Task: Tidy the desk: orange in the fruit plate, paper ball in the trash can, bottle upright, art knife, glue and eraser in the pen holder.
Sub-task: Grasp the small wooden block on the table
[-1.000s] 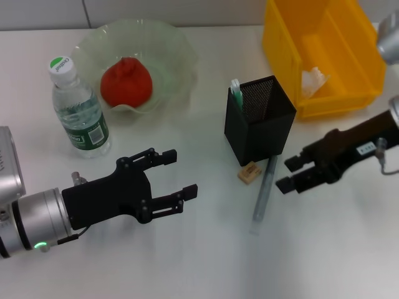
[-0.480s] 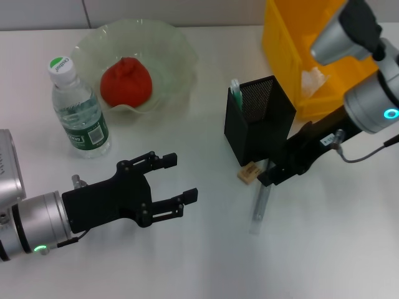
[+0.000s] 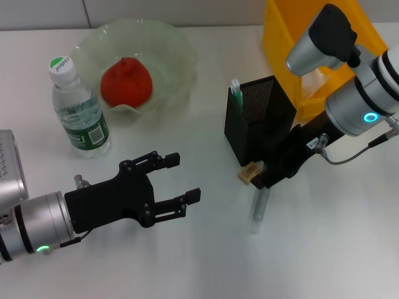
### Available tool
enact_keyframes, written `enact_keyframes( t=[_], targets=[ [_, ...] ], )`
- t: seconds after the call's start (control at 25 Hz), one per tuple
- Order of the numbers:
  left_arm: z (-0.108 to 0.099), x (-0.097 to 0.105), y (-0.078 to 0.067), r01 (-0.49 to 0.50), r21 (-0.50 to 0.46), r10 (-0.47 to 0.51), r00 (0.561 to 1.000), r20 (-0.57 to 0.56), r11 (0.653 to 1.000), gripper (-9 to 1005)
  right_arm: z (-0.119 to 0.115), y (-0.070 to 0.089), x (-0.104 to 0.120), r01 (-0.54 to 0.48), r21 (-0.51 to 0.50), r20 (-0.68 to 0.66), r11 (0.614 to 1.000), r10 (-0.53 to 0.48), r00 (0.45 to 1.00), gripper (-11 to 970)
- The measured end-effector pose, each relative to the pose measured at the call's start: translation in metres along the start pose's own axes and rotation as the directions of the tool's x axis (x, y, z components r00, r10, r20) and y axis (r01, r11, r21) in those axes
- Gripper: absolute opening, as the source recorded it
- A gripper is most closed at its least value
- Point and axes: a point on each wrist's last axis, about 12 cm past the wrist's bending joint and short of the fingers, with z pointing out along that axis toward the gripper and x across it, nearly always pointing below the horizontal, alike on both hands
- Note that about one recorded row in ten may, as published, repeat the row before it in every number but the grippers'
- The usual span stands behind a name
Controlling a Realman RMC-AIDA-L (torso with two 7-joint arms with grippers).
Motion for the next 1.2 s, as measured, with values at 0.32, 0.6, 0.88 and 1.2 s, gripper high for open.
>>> enact_keyframes(
  t=[0.32, 0.6, 0.88, 1.2],
  targets=[
    [0.001, -0.001, -0.001, 0.002, 0.004, -0.002, 1.000, 0.008, 1.000, 802, 0.006, 0.000, -0.002, 0.009, 0.008, -0.005, 1.000, -0.009, 1.000, 619],
    [0.001, -0.001, -0.001, 0.002, 0.007, -0.002, 1.000, 0.008, 1.000, 802, 0.012, 0.000, -0.004, 0.028, 0.031, -0.009, 0.999, -0.028, 1.000, 619],
    [0.002, -0.002, -0.001, 0.002, 0.011, -0.002, 1.000, 0.009, 1.000, 802, 0.013, -0.001, -0.006, 0.033, 0.046, 0.001, 0.998, -0.033, 0.999, 619],
    [0.002, -0.004, 0.001, -0.007, 0.013, 0.007, 1.000, 0.011, 1.000, 802, 0.015, 0.003, -0.012, 0.052, 0.036, 0.011, 0.998, -0.053, 0.999, 619]
  ],
)
